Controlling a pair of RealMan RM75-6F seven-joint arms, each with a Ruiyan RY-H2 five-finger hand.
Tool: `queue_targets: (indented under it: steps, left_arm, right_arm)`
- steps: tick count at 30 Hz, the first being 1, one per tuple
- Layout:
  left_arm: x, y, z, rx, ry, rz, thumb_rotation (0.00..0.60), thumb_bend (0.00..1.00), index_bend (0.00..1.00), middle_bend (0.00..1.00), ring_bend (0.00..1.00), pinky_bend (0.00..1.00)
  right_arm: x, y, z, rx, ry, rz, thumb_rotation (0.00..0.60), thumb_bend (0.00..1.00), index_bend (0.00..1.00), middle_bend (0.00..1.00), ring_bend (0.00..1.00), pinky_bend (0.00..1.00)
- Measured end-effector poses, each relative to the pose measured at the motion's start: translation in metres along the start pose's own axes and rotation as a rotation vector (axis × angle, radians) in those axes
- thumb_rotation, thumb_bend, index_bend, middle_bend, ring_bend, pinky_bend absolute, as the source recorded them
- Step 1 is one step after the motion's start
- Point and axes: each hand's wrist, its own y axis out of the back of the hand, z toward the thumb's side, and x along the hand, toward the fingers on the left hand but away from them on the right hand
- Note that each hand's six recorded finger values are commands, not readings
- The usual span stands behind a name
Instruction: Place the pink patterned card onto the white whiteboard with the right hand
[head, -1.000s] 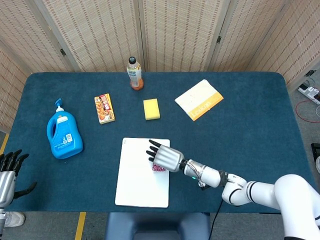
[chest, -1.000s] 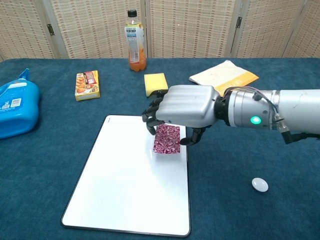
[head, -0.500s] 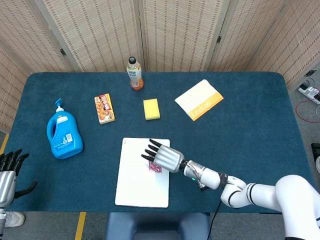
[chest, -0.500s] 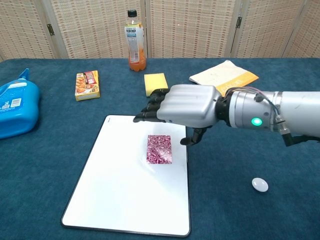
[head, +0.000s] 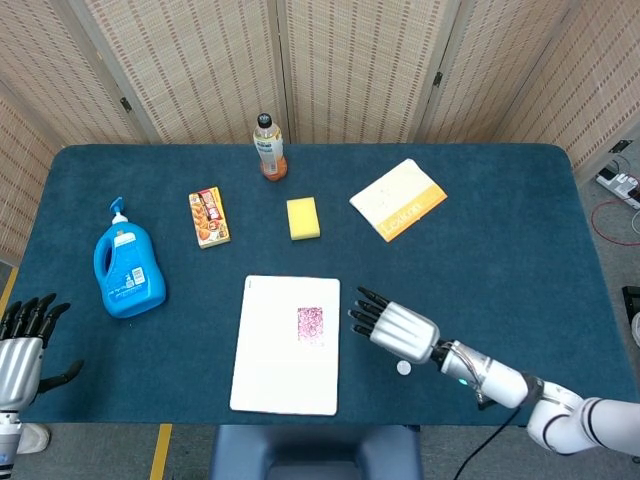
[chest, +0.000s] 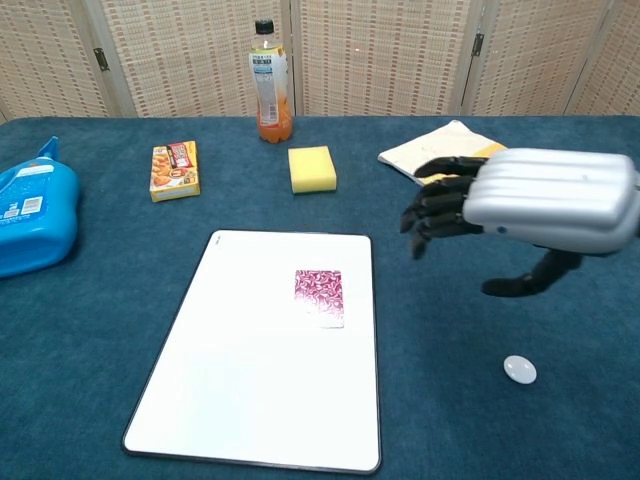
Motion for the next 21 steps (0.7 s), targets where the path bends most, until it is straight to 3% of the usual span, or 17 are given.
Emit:
queue_targets:
  steps: [9, 21]
  left_arm:
    - [0.0, 0.004, 0.008, 0.005, -0.016, 0.003, 0.6, 0.25, 0.19, 0.1, 0.09, 0.0]
    - [-0.004, 0.004, 0.004, 0.0, -0.009, -0.009, 0.6, 0.25, 0.19, 0.1, 0.09, 0.0]
  right_arm:
    - [0.051, -0.035, 0.006, -0.017, -0.031, 0.074, 0.6, 0.33, 0.38, 0.24, 0.17, 0.04]
    - [0.058, -0.065, 0.019, -0.031, -0.009, 0.125, 0.6, 0.33, 0.39, 0.24, 0.17, 0.04]
